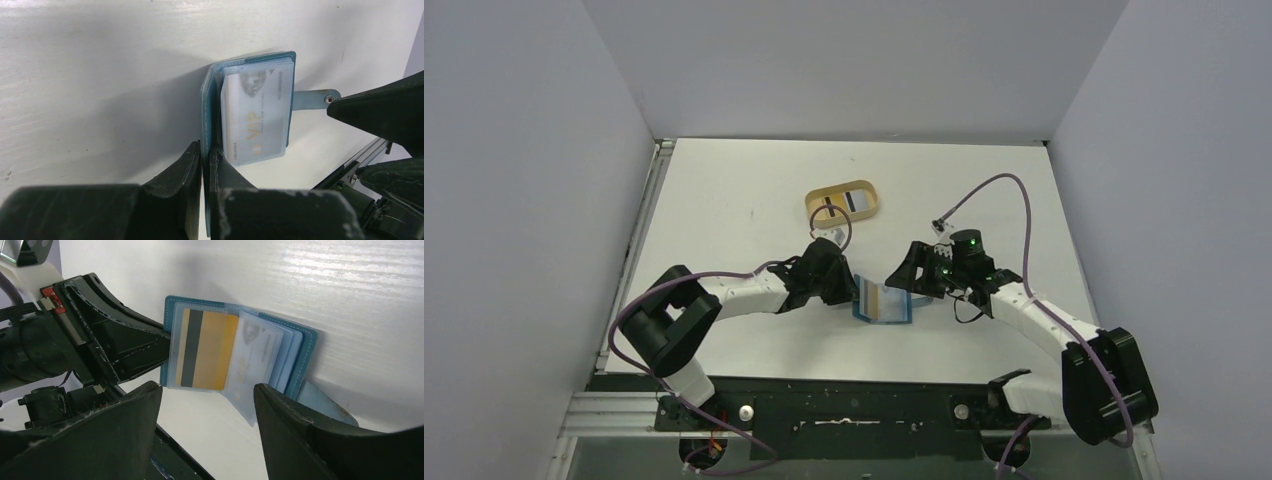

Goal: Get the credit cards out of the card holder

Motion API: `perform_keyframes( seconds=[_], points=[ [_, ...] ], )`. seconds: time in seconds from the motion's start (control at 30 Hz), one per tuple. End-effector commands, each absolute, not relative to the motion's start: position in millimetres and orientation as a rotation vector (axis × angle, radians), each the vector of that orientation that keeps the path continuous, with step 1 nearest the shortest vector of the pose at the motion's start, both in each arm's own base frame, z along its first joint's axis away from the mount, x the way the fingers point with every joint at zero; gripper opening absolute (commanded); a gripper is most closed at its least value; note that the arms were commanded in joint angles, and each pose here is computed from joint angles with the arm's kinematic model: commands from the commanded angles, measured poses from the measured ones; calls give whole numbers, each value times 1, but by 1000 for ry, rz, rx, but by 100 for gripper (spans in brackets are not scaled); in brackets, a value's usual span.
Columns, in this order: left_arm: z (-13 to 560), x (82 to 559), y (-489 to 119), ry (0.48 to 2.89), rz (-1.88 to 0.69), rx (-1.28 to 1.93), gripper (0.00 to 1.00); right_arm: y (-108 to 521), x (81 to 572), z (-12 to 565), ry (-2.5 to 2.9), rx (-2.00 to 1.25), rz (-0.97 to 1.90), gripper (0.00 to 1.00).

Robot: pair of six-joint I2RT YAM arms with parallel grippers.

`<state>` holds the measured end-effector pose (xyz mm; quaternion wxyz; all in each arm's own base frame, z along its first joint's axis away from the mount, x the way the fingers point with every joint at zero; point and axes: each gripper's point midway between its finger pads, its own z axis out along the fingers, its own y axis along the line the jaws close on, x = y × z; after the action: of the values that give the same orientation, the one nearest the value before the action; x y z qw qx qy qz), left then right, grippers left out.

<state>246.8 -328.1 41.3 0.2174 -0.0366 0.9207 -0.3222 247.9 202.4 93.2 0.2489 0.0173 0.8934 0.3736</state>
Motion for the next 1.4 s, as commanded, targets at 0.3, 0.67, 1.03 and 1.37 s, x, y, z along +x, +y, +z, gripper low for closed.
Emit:
perform_keyframes(
  seconds=[0.3,0.67,1.03,1.37],
  points=[
    [39,249,-325,2536,-856,-114,0,216,258,77,2385,24,1074,67],
    [39,248,-325,2535,-859,-114,0,212,256,69,2398,30,1029,67],
    [39,247,-324,2535,-861,-118,0,233,253,70,2391,-12,1069,67],
    [35,246,-324,2541,-860,-123,0,255,256,98,2277,-59,1172,68]
  ],
)
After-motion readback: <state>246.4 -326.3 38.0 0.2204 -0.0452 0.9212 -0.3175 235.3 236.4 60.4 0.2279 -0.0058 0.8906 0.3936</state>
